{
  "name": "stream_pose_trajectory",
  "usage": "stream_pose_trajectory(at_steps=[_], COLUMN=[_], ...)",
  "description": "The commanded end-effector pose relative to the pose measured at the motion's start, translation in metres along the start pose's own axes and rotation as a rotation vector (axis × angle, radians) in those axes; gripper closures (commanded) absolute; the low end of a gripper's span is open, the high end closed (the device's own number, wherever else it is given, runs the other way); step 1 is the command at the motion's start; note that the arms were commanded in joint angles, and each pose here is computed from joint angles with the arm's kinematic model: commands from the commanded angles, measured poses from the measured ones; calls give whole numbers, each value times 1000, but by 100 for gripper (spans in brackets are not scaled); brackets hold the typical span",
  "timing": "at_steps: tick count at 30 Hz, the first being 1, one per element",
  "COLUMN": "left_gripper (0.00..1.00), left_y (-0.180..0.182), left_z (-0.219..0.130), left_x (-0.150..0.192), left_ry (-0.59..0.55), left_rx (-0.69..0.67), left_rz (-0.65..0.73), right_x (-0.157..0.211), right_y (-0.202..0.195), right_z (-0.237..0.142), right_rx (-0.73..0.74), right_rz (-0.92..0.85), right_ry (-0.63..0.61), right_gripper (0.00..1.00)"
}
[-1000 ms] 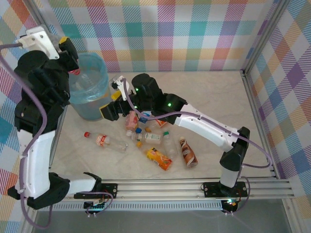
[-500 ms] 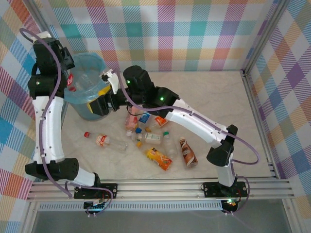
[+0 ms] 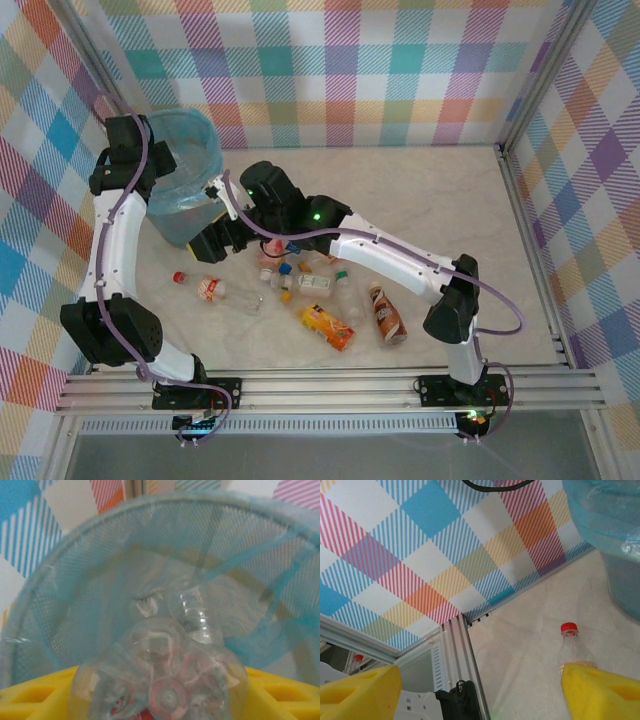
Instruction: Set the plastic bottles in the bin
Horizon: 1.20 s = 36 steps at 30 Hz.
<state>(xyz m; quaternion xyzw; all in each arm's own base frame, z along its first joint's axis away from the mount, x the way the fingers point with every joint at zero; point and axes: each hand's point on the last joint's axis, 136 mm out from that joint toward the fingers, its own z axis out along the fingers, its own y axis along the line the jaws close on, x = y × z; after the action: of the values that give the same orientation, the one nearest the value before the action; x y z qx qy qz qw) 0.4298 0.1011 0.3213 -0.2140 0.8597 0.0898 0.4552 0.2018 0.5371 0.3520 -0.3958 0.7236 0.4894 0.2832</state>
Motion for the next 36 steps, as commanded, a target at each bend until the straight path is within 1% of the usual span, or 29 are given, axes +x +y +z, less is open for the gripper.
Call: stream_pose_trajectory(at_steps=[1, 5, 8, 19, 31, 36], left_gripper=[28, 15, 11, 11, 12, 13], left_y=[0, 0, -1, -2, -3, -5], left_z=[12, 18, 16, -9, -52, -77], left_x=[4, 8, 4, -26, -57, -69], left_ry=[18, 44, 39, -32, -136, -184], left_rx=[13, 4, 6, 24, 82, 118], left_rz=[-2, 17, 18, -7, -48, -67], right_x=[-13, -10, -11, -15, -16, -17], right_y=[15, 13, 13, 15, 16, 17], right_z=[-16, -15, -14, -16, -18, -22], right_rx=[-21, -14, -15, -18, -15, -6], right_rz=[-24, -27, -28, -38, -42, -47], right_ry=[-43, -36, -39, -44, -43, -43], right_gripper=[16, 16, 16, 16, 15, 15])
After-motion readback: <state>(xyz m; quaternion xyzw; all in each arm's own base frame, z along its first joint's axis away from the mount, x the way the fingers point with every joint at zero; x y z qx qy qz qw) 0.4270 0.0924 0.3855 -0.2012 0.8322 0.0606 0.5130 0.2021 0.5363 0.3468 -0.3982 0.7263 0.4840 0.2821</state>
